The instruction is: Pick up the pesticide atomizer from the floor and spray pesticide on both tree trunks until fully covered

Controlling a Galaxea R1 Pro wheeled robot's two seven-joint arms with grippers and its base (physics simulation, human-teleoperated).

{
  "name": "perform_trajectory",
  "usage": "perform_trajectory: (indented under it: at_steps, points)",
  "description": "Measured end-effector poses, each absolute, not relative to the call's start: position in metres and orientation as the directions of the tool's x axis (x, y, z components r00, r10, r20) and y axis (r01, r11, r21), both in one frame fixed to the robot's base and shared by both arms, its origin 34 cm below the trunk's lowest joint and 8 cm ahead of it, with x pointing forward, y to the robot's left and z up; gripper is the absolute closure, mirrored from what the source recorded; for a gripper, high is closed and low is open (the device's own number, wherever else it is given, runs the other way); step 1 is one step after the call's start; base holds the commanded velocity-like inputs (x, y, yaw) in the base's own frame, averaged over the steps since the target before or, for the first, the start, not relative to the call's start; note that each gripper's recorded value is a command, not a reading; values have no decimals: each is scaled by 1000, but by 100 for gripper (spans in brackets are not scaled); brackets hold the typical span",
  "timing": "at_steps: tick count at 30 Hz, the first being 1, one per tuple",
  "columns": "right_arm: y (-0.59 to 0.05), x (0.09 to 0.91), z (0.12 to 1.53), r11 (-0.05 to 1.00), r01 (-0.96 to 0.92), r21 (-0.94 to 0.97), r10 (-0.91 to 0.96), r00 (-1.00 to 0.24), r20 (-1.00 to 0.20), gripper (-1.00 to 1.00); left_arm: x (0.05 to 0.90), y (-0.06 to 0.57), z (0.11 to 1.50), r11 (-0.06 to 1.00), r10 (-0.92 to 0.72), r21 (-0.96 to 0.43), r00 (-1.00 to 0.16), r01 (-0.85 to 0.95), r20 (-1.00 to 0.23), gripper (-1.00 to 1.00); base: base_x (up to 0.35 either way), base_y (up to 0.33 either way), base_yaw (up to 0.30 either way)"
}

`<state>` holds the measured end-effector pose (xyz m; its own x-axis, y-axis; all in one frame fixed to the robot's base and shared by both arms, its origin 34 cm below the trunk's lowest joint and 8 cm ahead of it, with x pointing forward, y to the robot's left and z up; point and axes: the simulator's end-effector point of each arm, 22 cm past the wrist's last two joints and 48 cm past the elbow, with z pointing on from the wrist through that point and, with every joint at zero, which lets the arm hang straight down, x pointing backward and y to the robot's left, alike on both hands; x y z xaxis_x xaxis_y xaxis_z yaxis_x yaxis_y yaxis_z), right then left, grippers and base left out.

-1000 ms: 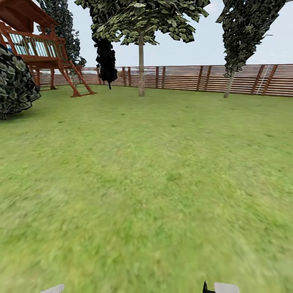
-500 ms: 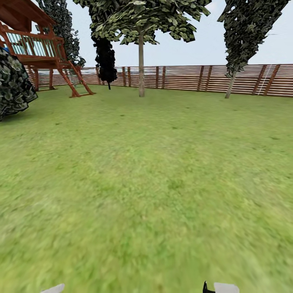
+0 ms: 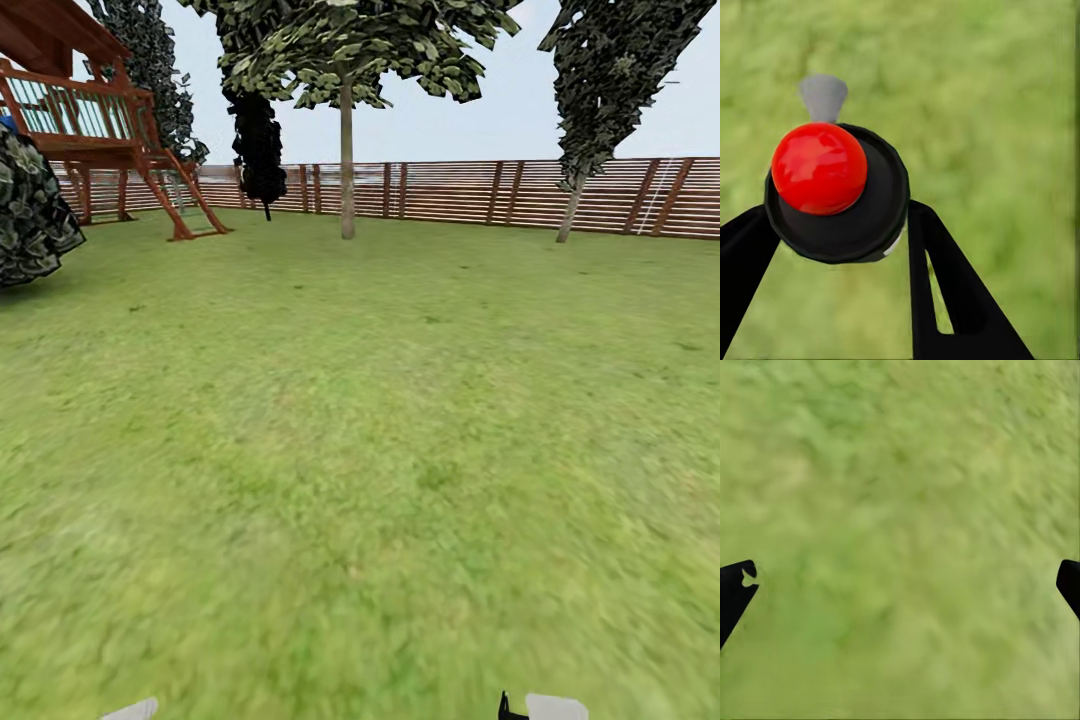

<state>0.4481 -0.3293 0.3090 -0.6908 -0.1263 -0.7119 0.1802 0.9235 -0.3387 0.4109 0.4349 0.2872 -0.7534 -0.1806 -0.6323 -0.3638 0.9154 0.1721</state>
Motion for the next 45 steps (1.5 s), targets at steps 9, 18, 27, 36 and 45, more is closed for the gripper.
perform_trajectory:
  at_steps: [9,18,27,36,45]
  points:
    - [-329,448,309,923,180,-339,-126,-691,-712,-100,411,435,287,915,-180,172,-754,-364,-632,100,340,0,0]
    - [-329,448,309,923,180,-339,-126,-691,-712,-100,411,436,287,915,-180,173,-753,-364,-632,100,340,0,0]
    - [-329,448,309,923,180,-339,-126,-691,-712,-100,411,436,287,915,-180,173,-753,-364,-632,100,340,0,0]
    - [-329,448,309,923,180,-339,-126,-691,-712,-100,411,436,287,915,-180,173,-753,-364,-632,100,340,0,0]
    - [-329,448,309,923,180,-339,-126,-691,-712,-100,411,435,287,915,-180,172,-753,-364,-632,100,340,0,0]
